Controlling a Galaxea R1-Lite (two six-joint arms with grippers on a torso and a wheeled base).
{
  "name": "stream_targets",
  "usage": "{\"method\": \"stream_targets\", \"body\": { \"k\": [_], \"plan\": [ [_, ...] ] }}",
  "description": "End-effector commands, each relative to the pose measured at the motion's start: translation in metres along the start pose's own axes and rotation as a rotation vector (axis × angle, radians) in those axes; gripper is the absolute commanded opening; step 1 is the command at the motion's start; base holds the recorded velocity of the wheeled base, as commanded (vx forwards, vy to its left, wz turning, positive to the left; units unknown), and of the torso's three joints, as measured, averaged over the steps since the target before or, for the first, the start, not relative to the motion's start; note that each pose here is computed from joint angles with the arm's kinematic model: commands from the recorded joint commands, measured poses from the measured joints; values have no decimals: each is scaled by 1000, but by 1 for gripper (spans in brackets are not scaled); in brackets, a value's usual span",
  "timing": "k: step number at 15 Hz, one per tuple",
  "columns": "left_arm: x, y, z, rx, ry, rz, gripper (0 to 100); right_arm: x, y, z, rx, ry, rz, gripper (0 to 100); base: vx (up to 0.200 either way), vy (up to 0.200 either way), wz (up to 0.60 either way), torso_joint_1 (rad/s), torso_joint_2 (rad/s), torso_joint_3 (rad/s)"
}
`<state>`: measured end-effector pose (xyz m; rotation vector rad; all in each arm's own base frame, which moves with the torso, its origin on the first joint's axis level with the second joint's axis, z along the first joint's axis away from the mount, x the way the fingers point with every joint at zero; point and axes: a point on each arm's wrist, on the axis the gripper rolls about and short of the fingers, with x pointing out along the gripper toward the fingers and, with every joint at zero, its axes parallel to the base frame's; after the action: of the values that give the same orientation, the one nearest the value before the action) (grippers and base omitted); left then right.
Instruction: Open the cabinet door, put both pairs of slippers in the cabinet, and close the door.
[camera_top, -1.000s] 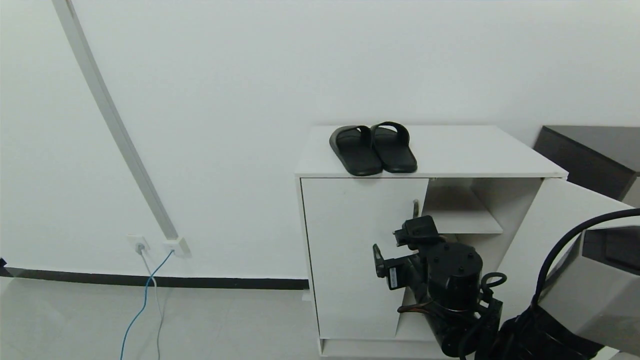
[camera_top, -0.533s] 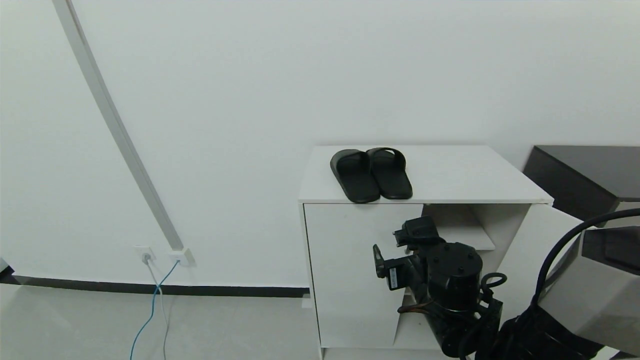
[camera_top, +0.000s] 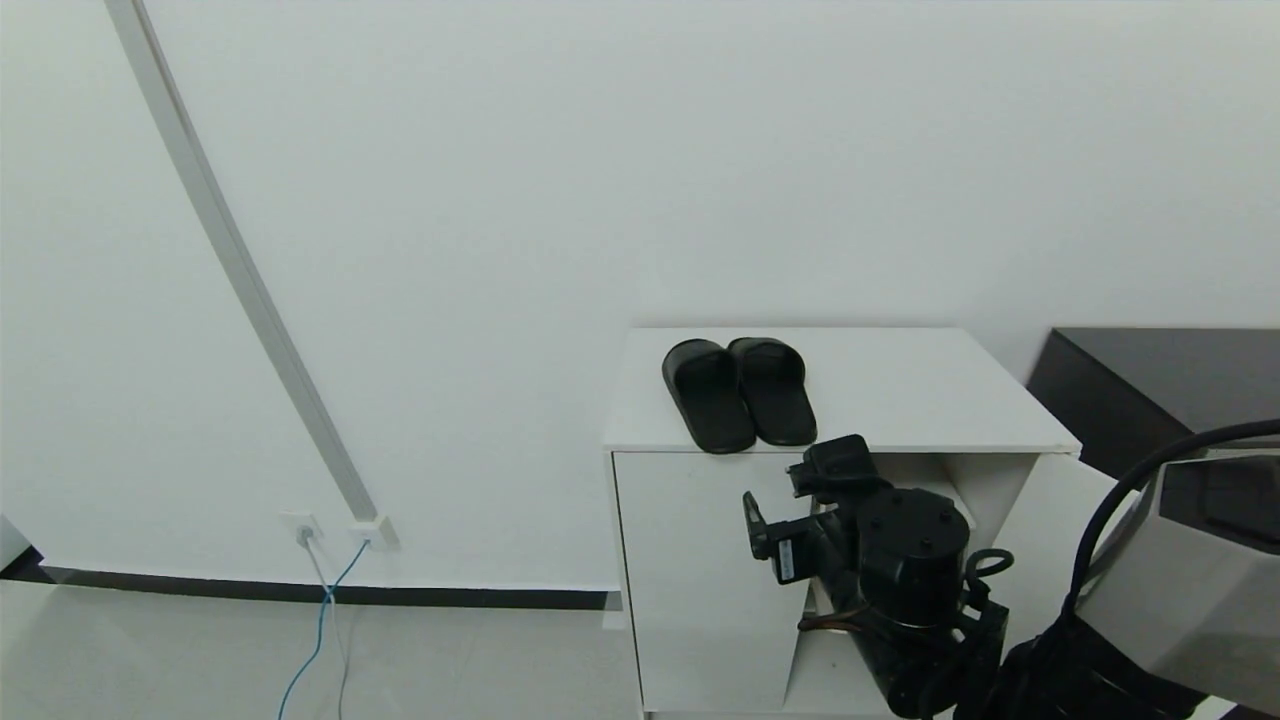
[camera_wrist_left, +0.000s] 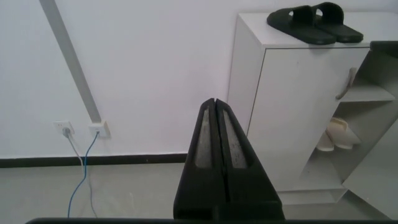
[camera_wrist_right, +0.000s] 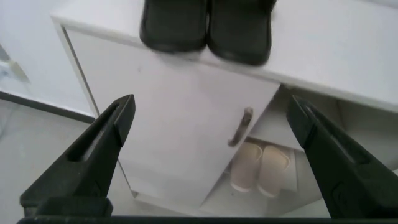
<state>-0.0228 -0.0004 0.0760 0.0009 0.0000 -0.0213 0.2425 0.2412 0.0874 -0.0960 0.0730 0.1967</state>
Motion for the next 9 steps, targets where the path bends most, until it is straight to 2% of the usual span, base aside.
{"method": "stream_targets", "body": {
  "k": [1,4,7,9],
  "plan": [
    [0,0,0,1,2,-2,0,-2,4,4,10,-32,32,100,0,0,0,188,-398,-207],
    [0,0,0,2,2,-2,0,12,6,31,54,-100,21,100,0,0,0,172,-378,-204],
    [0,0,0,2,0,-2,0,23,8,53,105,-20,15,100,0,0,0,41,-99,-47],
    [0,0,0,2,0,-2,0,30,6,70,130,72,61,100,0,0,0,0,0,0]
  ]
}}
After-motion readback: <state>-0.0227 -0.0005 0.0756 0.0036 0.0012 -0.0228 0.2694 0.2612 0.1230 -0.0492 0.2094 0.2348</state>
